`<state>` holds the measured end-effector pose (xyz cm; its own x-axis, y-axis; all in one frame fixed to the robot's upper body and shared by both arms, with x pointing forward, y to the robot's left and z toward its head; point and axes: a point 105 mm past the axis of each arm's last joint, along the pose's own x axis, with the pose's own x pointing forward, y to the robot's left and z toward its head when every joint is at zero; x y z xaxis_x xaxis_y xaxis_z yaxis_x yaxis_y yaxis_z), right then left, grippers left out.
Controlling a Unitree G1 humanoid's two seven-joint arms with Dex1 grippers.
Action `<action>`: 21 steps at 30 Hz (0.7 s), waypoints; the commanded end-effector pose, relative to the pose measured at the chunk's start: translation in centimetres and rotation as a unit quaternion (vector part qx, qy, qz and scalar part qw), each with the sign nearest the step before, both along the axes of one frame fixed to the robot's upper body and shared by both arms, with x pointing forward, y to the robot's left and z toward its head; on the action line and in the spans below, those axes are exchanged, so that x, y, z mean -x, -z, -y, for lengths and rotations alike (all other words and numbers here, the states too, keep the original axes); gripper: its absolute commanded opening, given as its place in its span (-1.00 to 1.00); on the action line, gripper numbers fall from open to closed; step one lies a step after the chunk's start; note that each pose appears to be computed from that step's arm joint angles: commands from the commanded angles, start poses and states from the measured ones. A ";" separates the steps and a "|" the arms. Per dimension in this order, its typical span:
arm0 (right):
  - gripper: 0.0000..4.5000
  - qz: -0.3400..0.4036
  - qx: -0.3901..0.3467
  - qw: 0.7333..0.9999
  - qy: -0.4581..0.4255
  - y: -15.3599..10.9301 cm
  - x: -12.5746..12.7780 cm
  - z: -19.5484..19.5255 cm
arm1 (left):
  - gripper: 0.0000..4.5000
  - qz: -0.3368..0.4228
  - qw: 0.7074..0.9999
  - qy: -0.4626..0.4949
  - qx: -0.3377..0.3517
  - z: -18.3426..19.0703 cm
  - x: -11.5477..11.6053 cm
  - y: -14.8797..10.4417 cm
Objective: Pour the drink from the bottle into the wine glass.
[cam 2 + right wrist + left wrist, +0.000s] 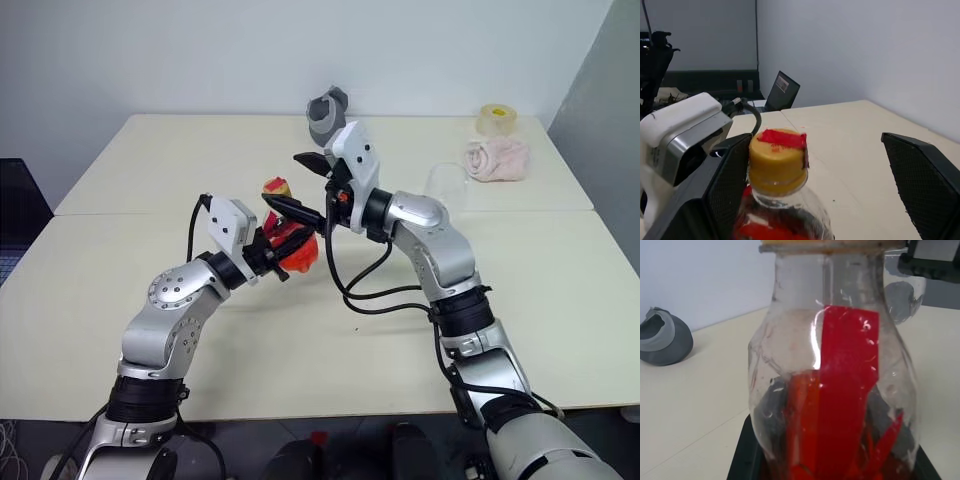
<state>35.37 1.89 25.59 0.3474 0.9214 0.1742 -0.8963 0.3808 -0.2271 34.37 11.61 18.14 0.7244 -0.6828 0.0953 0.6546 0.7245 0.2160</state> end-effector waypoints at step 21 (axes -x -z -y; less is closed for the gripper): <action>0.95 0.036 0.057 0.991 0.113 -0.1 -2.7 8.9 | -0.42 0.033 0.999 0.003 0.004 0.0 0.4 -1.5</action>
